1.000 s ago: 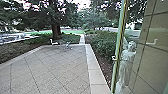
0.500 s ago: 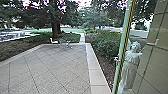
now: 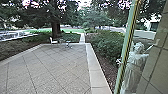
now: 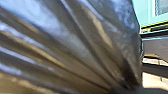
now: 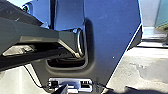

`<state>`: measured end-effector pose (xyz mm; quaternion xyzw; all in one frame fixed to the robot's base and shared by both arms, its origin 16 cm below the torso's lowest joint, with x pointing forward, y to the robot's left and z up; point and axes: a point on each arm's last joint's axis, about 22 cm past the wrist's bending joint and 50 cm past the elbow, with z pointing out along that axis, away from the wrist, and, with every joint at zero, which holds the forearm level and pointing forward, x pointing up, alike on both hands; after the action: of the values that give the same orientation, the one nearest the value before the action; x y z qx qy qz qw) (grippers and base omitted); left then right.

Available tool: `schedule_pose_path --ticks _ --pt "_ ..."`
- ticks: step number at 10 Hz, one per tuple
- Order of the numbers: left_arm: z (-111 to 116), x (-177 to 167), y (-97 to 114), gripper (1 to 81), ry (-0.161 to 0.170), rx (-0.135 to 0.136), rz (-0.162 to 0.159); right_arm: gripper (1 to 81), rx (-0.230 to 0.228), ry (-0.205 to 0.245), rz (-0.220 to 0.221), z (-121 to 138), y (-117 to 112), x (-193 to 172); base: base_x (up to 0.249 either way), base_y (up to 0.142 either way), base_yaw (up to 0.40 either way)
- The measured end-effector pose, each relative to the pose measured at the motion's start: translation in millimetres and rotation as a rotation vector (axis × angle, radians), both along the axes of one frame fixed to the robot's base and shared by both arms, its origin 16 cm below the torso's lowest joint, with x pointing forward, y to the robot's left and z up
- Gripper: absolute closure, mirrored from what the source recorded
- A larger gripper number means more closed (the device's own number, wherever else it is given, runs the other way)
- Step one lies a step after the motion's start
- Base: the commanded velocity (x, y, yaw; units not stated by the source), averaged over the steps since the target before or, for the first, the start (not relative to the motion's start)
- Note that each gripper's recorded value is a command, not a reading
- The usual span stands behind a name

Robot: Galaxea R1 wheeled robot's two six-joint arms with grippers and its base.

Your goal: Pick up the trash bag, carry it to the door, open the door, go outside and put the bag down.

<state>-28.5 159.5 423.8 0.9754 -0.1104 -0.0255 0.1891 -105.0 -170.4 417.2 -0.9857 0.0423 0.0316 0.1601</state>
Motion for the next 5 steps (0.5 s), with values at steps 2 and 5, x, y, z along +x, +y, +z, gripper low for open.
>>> schedule_pose_path --ticks 2,5 --pt "0.0 0.4 -0.4 81.1 -0.001 -0.001 0.000 1.0 0.000 0.002 0.000 0.0 0.1 -0.5 0.115 0.000 0.000" --pt "0.0 0.6 0.0 81.1 -0.001 0.000 0.000 1.0 0.001 0.002 0.001 0.1 0.3 -0.5 0.115 0.000 0.000"
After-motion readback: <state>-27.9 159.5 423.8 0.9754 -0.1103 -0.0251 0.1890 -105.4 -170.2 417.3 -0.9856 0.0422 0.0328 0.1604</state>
